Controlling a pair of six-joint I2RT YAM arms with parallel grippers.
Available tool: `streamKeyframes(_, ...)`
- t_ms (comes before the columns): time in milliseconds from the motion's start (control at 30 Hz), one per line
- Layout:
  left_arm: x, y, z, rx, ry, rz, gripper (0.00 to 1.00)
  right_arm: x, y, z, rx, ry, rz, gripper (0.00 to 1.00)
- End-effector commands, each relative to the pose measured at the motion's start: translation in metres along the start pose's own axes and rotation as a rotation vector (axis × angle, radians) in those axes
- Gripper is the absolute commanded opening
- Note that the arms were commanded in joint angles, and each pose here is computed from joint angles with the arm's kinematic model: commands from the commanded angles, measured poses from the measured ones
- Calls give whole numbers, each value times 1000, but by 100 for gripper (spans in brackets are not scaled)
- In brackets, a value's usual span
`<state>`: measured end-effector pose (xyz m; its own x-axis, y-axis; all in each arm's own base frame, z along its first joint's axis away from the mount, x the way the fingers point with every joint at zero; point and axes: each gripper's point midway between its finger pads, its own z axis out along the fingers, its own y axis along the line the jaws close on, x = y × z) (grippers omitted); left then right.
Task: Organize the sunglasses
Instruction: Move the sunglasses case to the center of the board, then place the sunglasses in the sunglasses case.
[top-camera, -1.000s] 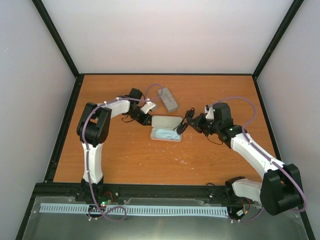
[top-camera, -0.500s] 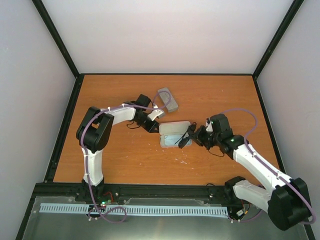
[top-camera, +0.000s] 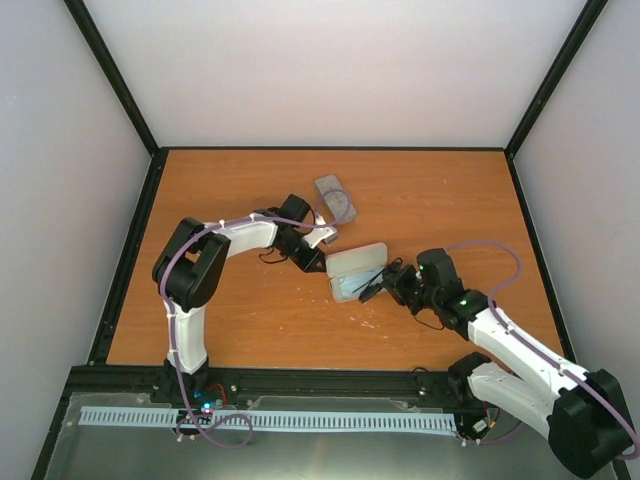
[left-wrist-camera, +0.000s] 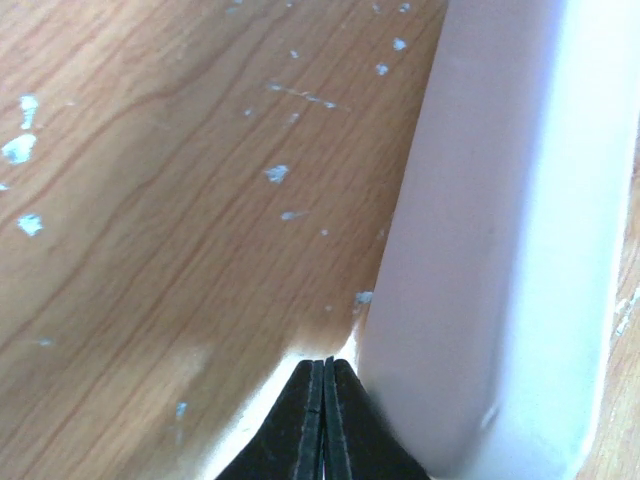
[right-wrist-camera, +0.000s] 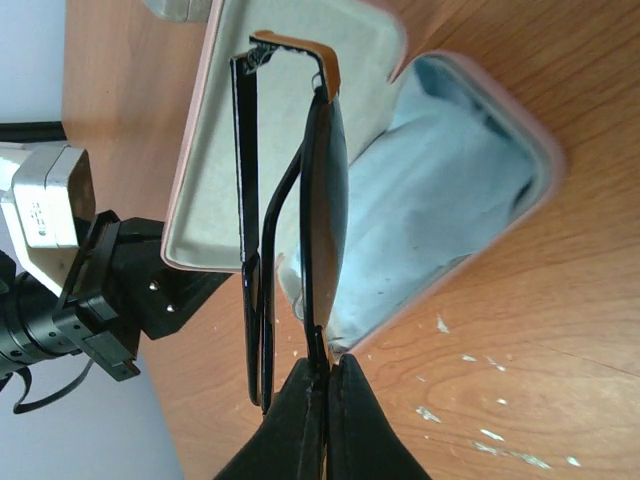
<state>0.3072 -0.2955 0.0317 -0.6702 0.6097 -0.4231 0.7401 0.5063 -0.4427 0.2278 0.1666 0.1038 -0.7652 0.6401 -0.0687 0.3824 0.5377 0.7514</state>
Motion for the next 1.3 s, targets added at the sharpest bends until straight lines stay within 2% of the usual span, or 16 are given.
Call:
streamKeyframes(0, -15, -16, -7, 13, -43, 40, 5, -5, 18, 10, -51, -57, 55, 3)
streamKeyframes(433, -18, -36, 0, 50, -39, 64, 5, 12, -10, 23, 28, -101, 172, 3)
streamKeyframes(967, -17, -50, 6, 76, -27, 86, 5, 11, -11, 38, -21, -87, 37, 3)
streamKeyframes(1267, -17, -52, 5, 69, -26, 94, 5, 8, -21, 46, 23, -36, -28, 3)
